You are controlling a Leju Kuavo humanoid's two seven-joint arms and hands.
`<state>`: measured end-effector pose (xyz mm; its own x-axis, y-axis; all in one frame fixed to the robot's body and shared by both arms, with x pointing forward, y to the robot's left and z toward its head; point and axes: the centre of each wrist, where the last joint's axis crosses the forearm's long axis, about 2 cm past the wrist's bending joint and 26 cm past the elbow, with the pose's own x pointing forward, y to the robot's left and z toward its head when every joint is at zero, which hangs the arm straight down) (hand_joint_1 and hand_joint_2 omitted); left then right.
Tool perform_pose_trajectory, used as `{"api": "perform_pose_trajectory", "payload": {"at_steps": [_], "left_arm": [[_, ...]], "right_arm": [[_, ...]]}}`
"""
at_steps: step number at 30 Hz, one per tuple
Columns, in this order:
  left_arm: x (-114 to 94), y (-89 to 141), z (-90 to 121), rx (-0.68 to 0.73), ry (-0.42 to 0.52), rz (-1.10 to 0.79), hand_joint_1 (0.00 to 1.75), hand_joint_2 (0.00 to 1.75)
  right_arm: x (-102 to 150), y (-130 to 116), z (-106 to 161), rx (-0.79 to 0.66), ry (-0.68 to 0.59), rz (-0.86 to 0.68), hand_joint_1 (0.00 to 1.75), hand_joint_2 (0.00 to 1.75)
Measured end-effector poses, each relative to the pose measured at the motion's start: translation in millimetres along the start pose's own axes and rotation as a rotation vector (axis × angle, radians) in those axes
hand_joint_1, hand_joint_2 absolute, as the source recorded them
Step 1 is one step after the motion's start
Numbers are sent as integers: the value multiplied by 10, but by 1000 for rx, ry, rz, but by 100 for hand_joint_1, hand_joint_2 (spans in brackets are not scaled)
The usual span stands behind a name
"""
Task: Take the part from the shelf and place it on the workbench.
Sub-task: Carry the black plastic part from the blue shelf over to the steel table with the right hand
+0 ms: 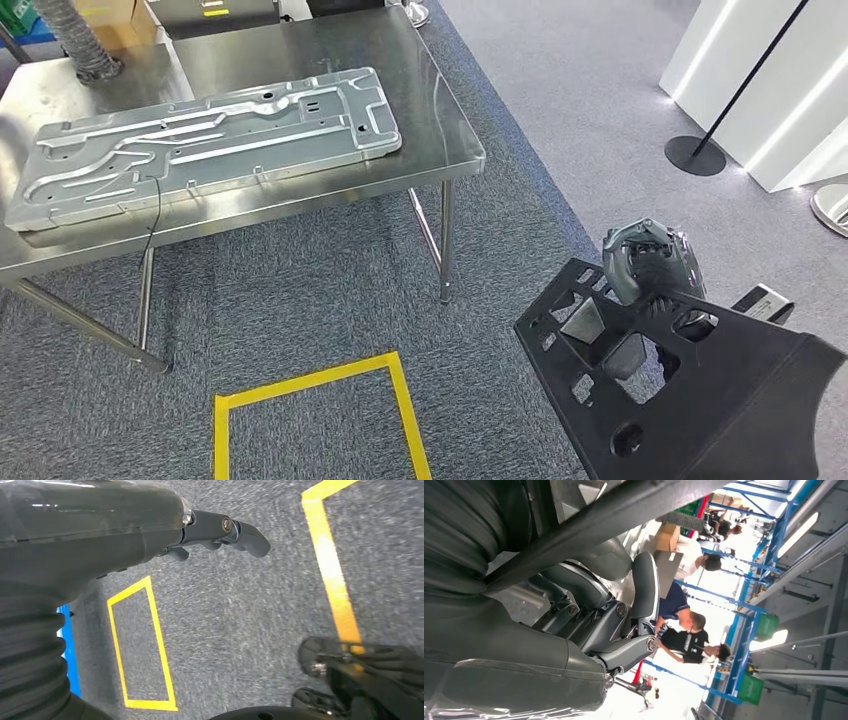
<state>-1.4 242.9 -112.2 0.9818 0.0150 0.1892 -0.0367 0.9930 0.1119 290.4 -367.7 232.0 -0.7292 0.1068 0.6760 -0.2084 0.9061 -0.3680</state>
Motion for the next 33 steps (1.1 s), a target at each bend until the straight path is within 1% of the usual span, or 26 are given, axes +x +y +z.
{"api": "perform_pose_trajectory", "payload": {"at_steps": [4,13,17,21,25,29,33], "left_arm": [[-30,10,3,1,2,1,0,175],[-59,-7,12,-5,0,1,0,175],[-79,-7,15,-6,4,0,0,175],[-86,0,15,-3,5,1,0,175],[-79,7,12,0,2,3,0,175],[-30,5,4,2,-16,7,0,175],[-47,7,6,1,-13,6,0,175]], "right_arm": [[4,-48,0,0,-3,13,175,175],[28,-201,103,-4,19,58,175,175],[48,-300,115,-7,32,103,175,175],[57,-372,102,-6,41,140,175,175],[74,-430,31,-1,34,163,175,175],[71,-436,9,3,44,172,175,175],[73,-441,4,2,54,175,175,175]]}}
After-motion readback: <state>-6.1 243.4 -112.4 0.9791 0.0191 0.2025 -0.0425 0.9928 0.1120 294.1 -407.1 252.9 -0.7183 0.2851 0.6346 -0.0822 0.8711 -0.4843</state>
